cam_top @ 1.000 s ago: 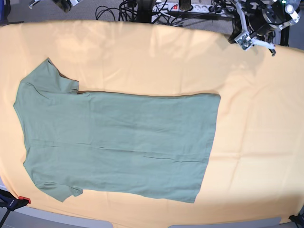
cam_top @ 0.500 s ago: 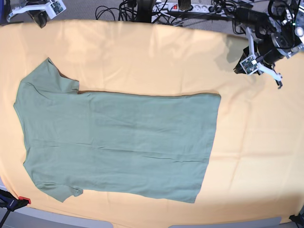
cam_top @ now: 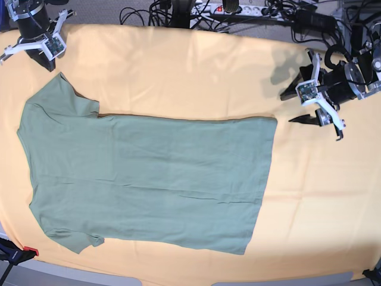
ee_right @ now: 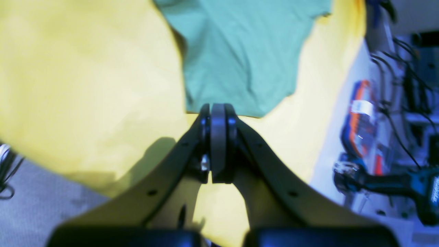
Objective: Fold the T-shirt properly
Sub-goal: 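Move both grippers down toward the shirt's shoulder corners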
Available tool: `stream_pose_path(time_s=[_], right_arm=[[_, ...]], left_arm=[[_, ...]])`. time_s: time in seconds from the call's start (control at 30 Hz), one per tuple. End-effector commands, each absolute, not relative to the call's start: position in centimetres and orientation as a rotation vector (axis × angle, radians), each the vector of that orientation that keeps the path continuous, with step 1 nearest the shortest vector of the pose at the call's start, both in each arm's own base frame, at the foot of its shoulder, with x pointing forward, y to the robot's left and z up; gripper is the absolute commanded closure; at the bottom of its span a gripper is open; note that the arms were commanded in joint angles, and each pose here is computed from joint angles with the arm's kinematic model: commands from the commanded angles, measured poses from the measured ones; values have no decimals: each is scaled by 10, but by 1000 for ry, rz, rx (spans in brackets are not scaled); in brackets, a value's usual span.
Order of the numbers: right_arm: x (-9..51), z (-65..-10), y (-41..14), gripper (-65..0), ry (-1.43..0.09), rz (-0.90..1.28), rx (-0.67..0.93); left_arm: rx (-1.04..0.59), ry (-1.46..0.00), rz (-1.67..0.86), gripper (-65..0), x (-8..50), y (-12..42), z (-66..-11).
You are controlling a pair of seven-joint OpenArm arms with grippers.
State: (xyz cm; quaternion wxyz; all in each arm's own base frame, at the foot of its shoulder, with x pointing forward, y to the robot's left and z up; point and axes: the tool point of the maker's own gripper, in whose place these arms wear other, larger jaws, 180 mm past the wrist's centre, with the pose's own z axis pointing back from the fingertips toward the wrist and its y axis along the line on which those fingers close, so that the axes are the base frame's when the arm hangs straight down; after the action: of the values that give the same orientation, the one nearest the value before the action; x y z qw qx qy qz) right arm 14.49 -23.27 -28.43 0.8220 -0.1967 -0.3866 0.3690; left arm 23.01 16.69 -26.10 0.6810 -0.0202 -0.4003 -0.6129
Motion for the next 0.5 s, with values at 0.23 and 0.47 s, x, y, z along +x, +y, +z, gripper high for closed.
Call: stream_pose_path(time_s=[0.23, 0.47], right_arm=[[148, -276, -231, -260, -850, 799, -428], [148, -276, -231, -260, -851, 795, -429]], left_arm=[[64, -856, -1545, -316, 259, 180, -287], [71, -827, -1616, -316, 285, 175, -314]])
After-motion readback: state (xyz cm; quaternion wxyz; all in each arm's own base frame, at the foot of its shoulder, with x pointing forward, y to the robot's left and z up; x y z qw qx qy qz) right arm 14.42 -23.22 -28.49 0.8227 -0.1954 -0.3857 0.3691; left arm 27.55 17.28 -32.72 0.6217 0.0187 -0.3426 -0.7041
